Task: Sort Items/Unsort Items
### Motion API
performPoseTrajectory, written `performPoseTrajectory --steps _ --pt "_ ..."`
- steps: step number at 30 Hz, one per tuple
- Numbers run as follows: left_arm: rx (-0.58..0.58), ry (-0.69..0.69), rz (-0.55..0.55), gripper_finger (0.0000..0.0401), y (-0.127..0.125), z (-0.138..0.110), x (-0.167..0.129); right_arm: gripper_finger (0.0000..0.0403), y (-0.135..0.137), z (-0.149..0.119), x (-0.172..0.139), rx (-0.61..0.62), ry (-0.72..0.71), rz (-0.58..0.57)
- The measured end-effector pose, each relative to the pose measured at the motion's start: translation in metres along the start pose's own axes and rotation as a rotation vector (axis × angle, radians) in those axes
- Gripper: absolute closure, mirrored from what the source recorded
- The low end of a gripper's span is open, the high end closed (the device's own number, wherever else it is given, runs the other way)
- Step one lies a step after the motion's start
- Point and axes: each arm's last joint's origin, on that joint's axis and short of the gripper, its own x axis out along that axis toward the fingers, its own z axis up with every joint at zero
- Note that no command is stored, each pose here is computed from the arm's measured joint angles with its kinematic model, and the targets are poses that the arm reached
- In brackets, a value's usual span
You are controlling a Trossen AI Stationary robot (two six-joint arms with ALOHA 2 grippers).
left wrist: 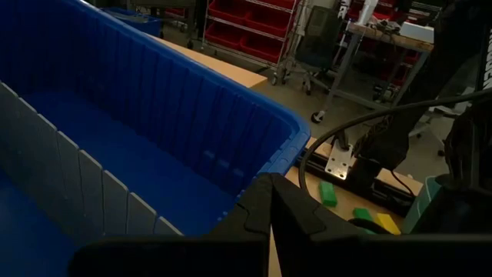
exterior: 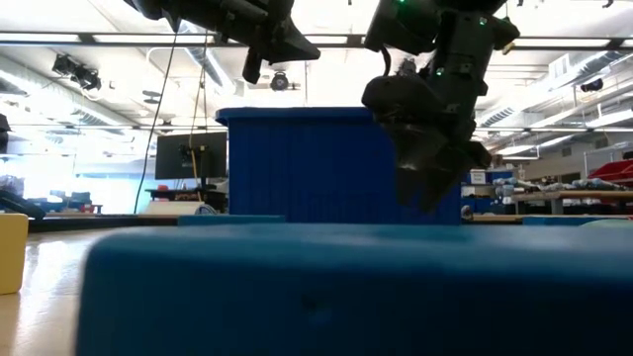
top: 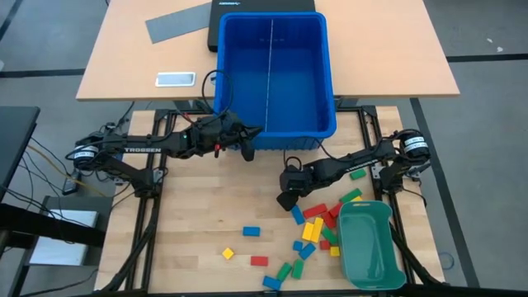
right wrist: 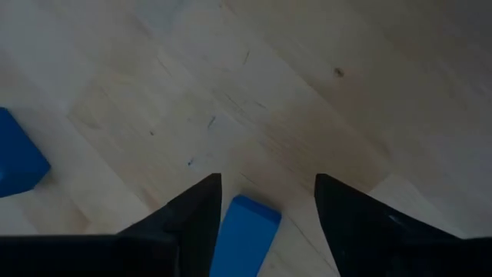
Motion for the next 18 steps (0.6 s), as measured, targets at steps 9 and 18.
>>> performPoseTrajectory --steps 9,18 --pt "0.000 0.000 0.000 0.0389 0.000 0.000 0.000 0.0191 0.002 0.000 0.000 0.020 0.009 0.024" --pt "0.000 0.000 0.000 0.0389 0.000 0.000 0.000 0.0199 0.030 -0.006 -0.005 -0.041 -0.085 0.204"
